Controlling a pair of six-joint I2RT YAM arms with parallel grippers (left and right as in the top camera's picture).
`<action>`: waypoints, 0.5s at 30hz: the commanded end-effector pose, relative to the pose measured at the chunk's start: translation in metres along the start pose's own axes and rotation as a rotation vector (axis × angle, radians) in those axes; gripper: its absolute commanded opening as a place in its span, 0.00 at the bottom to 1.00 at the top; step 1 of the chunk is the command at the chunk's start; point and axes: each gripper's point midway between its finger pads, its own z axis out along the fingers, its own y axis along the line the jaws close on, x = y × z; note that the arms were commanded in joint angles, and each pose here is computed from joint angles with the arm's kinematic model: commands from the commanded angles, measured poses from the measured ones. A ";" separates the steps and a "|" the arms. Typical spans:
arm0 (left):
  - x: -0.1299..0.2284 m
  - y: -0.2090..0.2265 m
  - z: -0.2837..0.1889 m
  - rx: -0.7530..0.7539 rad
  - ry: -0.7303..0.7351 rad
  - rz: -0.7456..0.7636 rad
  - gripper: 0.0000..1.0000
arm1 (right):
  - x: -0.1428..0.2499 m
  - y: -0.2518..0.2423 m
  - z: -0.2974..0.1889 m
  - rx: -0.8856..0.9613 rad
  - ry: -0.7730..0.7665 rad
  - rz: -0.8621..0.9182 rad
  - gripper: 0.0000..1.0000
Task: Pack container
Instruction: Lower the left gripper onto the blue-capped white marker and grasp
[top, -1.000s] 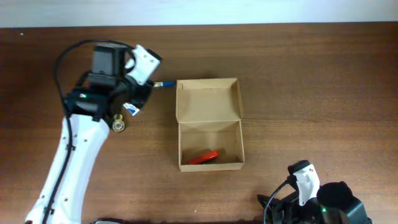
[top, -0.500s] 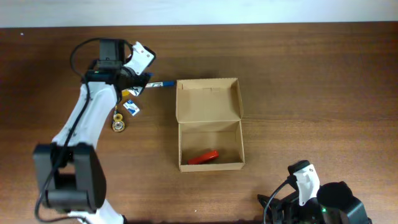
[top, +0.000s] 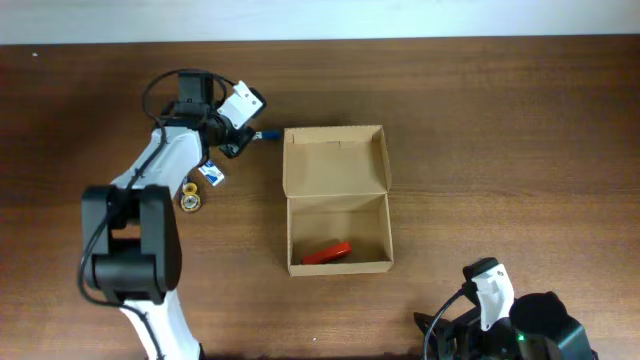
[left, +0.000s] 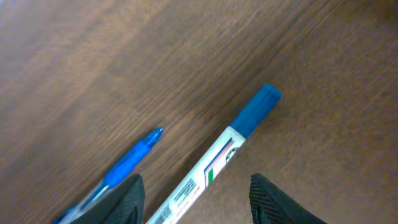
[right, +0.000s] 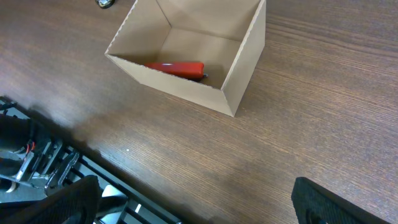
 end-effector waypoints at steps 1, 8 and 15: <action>-0.006 0.000 0.007 0.019 -0.038 0.031 0.53 | 0.001 0.002 0.002 -0.009 0.009 -0.008 0.99; 0.000 -0.013 0.024 0.084 -0.052 0.021 0.54 | 0.001 0.002 0.002 -0.009 0.009 -0.008 0.99; 0.005 -0.016 0.029 0.098 -0.043 0.015 0.54 | 0.001 0.002 0.002 -0.009 0.009 -0.008 0.99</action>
